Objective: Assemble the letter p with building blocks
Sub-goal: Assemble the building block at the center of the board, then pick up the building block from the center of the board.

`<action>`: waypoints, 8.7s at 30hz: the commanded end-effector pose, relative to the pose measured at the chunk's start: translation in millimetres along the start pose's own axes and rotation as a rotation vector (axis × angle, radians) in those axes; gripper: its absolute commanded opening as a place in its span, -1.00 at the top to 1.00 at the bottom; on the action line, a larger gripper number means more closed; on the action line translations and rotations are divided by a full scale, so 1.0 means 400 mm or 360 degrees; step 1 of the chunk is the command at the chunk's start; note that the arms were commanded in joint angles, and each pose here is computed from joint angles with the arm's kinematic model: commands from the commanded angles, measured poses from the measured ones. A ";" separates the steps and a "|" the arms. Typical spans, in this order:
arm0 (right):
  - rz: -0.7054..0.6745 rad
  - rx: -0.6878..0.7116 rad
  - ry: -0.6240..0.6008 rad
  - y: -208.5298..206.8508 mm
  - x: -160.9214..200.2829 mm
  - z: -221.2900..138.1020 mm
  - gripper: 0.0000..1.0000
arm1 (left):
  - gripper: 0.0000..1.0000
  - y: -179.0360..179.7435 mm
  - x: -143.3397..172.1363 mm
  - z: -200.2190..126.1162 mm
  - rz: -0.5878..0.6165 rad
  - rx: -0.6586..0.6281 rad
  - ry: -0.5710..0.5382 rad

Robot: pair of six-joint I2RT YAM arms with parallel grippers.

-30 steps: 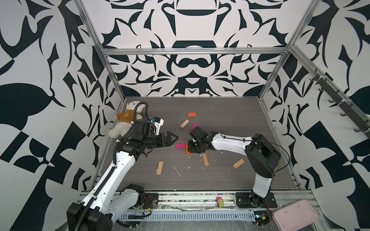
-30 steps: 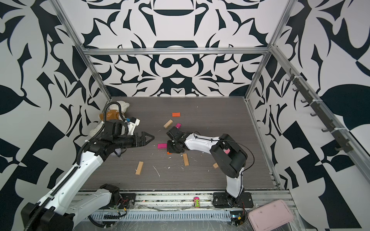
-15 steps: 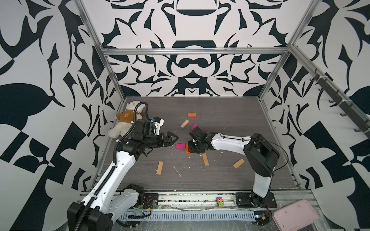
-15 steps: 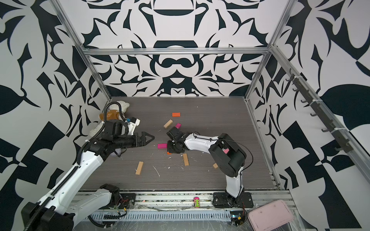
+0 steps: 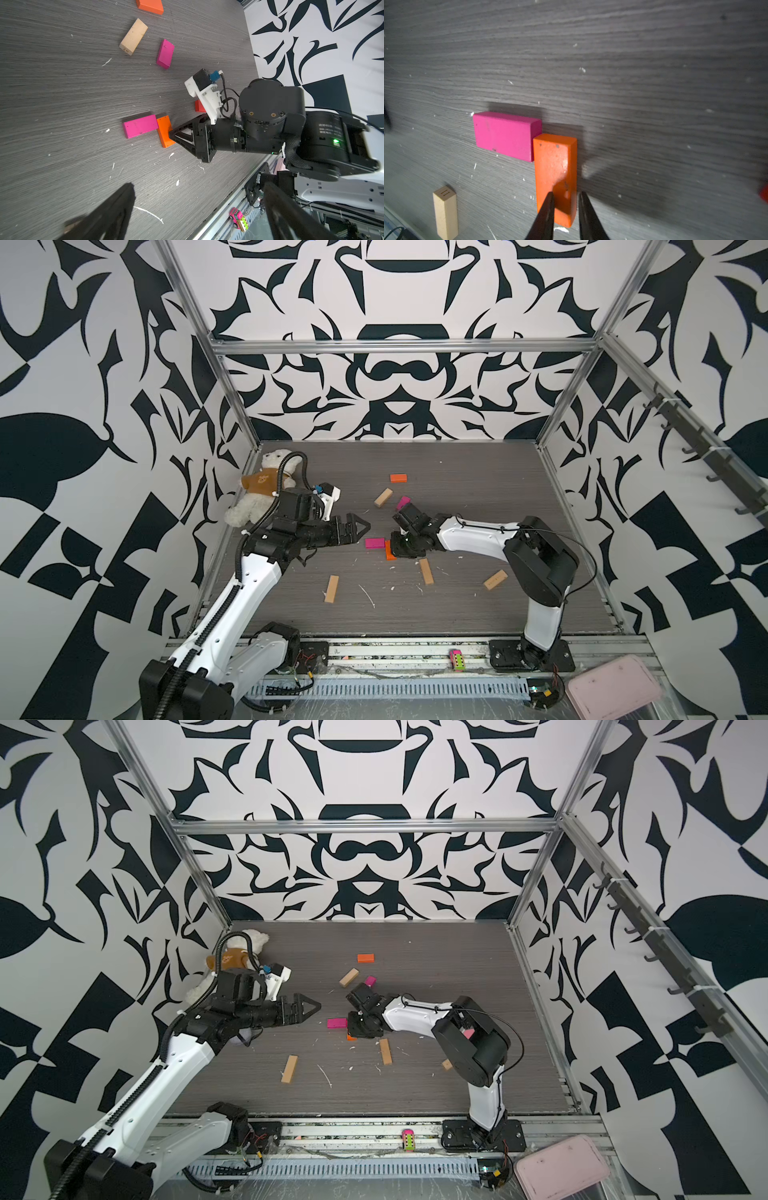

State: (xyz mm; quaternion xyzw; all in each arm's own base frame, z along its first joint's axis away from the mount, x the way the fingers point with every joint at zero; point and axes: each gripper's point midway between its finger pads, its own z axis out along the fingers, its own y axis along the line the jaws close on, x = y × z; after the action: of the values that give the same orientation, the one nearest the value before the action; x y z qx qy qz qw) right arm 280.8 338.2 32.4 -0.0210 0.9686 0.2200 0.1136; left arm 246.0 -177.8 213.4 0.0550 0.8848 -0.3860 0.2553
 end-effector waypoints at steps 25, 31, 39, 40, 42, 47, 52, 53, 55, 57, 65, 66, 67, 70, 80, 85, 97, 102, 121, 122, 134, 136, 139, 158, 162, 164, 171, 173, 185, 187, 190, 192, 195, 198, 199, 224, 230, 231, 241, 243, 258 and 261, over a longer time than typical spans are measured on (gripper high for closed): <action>-0.0027 -0.0183 -0.0135 0.055 -0.058 -0.066 0.52 | -0.99 0.003 0.015 0.010 -0.0023 0.0034 0.0038; -0.0080 -0.0262 -0.0220 0.086 -0.069 -0.153 0.52 | -0.99 0.002 0.014 0.007 -0.0019 0.0033 0.0029; -0.0052 -0.0168 -0.0121 0.033 0.036 -0.124 0.91 | -0.98 0.002 0.015 0.009 -0.0025 0.0039 0.0038; -0.0048 -0.0157 -0.0112 0.029 0.048 -0.115 0.97 | -0.98 0.001 0.014 0.010 -0.0024 0.0042 0.0038; -0.0035 -0.0164 -0.0095 0.029 0.063 -0.097 1.00 | -0.98 0.003 0.015 0.011 -0.0028 0.0038 0.0042; -0.0020 -0.0167 -0.0048 0.034 0.081 -0.048 1.00 | -0.98 0.005 0.015 0.013 -0.0031 0.0034 0.0047; -0.0006 -0.0135 -0.0021 0.025 0.087 -0.015 1.00 | -0.98 0.005 0.015 0.012 -0.0028 0.0032 0.0042; -0.0003 -0.0126 -0.0026 0.021 0.086 -0.013 1.00 | -0.99 0.006 0.016 0.012 -0.0028 0.0029 0.0043; -0.0001 -0.0107 -0.0036 0.016 0.082 -0.008 1.00 | -0.99 0.006 0.015 0.012 -0.0027 0.0028 0.0042; 0.0000 -0.0097 -0.0037 0.013 0.081 -0.004 1.00 | -0.99 0.005 0.016 0.013 -0.0029 0.0032 0.0046; 0.0014 -0.0070 -0.0029 0.007 0.079 0.017 1.00 | -0.98 0.002 0.015 0.010 -0.0023 0.0037 0.0039; 0.0013 -0.0066 -0.0030 0.007 0.078 0.018 1.00 | -0.98 0.001 0.014 0.010 -0.0021 0.0039 0.0039; 0.0014 -0.0066 -0.0032 0.008 0.077 0.019 1.00 | -0.99 0.001 0.014 0.009 -0.0023 0.0040 0.0038; 0.0012 -0.0057 -0.0034 0.008 0.074 0.020 1.00 | -0.98 0.000 0.014 0.008 -0.0020 0.0042 0.0036; 0.0018 -0.0057 -0.0017 0.008 0.076 0.031 1.00 | -0.98 -0.002 0.014 0.007 -0.0017 0.0048 0.0034; 0.0018 -0.0063 -0.0012 0.012 0.076 0.035 1.00 | -0.99 -0.001 0.014 0.007 -0.0020 0.0046 0.0034; -0.0019 -0.0174 -0.0037 0.056 0.065 -0.003 1.00 | -0.98 -0.002 0.014 0.006 -0.0018 0.0047 0.0033; -0.0101 -0.0284 -0.0081 0.110 0.042 -0.088 0.87 | -0.99 -0.002 0.015 0.007 -0.0020 0.0047 0.0037; 0.0025 -0.0547 -0.0036 0.074 0.001 -0.088 -0.40 | -0.98 0.000 0.016 0.009 -0.0023 0.0048 0.0040; 0.0033 -0.0555 -0.0028 0.073 0.002 -0.083 -0.43 | -0.98 0.000 0.015 0.009 -0.0021 0.0047 0.0038; 0.0088 -0.0541 0.0021 0.047 0.011 -0.032 -0.56 | -0.98 -0.001 0.015 0.009 -0.0022 0.0049 0.0040; 0.0094 -0.0540 0.0026 0.045 0.013 -0.028 -0.56 | -0.98 -0.002 0.016 0.008 -0.0023 0.0050 0.0040; 0.0106 -0.0533 0.0038 0.040 0.017 -0.020 -0.56 | -0.98 -0.002 0.017 0.008 -0.0022 0.0053 0.0043; 0.0143 -0.0534 0.0065 0.031 0.027 0.001 -0.56 | -0.98 -0.029 0.039 0.019 -0.0036 0.0178 0.0168; 0.0146 -0.0535 0.0068 0.031 0.028 0.001 -0.56 | -0.98 -0.029 0.040 0.021 -0.0036 0.0177 0.0171; 0.0147 -0.0533 0.0070 0.030 0.029 0.003 -0.57 | -0.99 -0.027 0.040 0.021 -0.0039 0.0172 0.0172; 0.0160 -0.0530 0.0079 0.026 0.033 0.009 -0.56 | -0.99 -0.023 0.040 0.023 -0.0041 0.0164 0.0171; 0.0162 -0.0531 0.0077 0.026 0.032 0.009 -0.56 | -0.98 -0.023 0.039 0.023 -0.0040 0.0164 0.0170; 0.0121 -0.0489 0.0051 0.023 0.023 -0.003 -0.56 | -0.99 -0.012 0.039 0.025 -0.0051 0.0123 0.0169; 0.0071 -0.0481 0.0026 0.035 0.008 -0.022 -0.57 | -0.98 -0.005 0.037 0.024 -0.0052 0.0092 0.0161; -0.0006 -0.0495 -0.0032 0.063 -0.024 -0.072 -0.56 | -0.98 0.017 0.033 0.019 -0.0059 -0.0003 0.0132; -0.0076 -0.0514 -0.0085 0.089 -0.047 -0.116 -0.57 | -0.98 0.032 0.032 0.015 -0.0062 -0.0063 0.0111; -0.0196 -0.0570 -0.0158 0.133 -0.072 -0.194 -0.57 | -0.99 0.059 0.038 0.008 -0.0104 -0.0156 0.0076; -0.0353 -0.0604 -0.0208 0.159 -0.073 -0.270 -0.57 | -0.99 0.096 0.049 -0.011 -0.0209 -0.0292 0.0009; -0.0404 -0.0587 -0.0242 0.155 -0.073 -0.296 -0.58 | -0.98 0.111 0.059 -0.017 -0.0277 -0.0343 0.0000; -0.0416 -0.0580 -0.0453 -0.053 0.106 -0.441 -0.77 | -0.99 0.331 0.370 0.053 -0.0703 -0.0941 0.0342; -0.0401 -0.0590 -0.0463 -0.076 0.131 -0.441 -0.77 | -0.99 0.343 0.402 0.064 -0.0616 -0.1044 0.0424; -0.0398 -0.0595 -0.0463 -0.078 0.135 -0.441 -0.78 | -0.98 0.342 0.406 0.066 -0.0600 -0.1056 0.0433; -0.0380 -0.0615 -0.0428 -0.096 0.163 -0.419 -0.77 | -0.41 0.366 0.430 0.050 -0.0542 -0.1275 0.0430; -0.0373 -0.0628 -0.0434 -0.096 0.164 -0.418 -0.77 | -0.31 0.374 0.436 0.048 -0.0544 -0.1321 0.0432; -0.0341 -0.0667 -0.0410 -0.103 0.183 -0.406 -0.78 | 0.05 0.366 0.457 0.032 -0.0514 -0.1432 0.0389; -0.0334 -0.0671 -0.0413 -0.105 0.186 -0.407 -0.78 | 0.10 0.369 0.458 0.030 -0.0516 -0.1436 0.0373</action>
State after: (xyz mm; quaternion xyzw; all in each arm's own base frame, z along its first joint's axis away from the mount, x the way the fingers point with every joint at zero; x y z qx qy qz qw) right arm 177.3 227.3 130.0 -0.1162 0.8829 0.3870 0.2390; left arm 139.9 -112.2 17.6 -0.1394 0.9865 -0.0100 0.0847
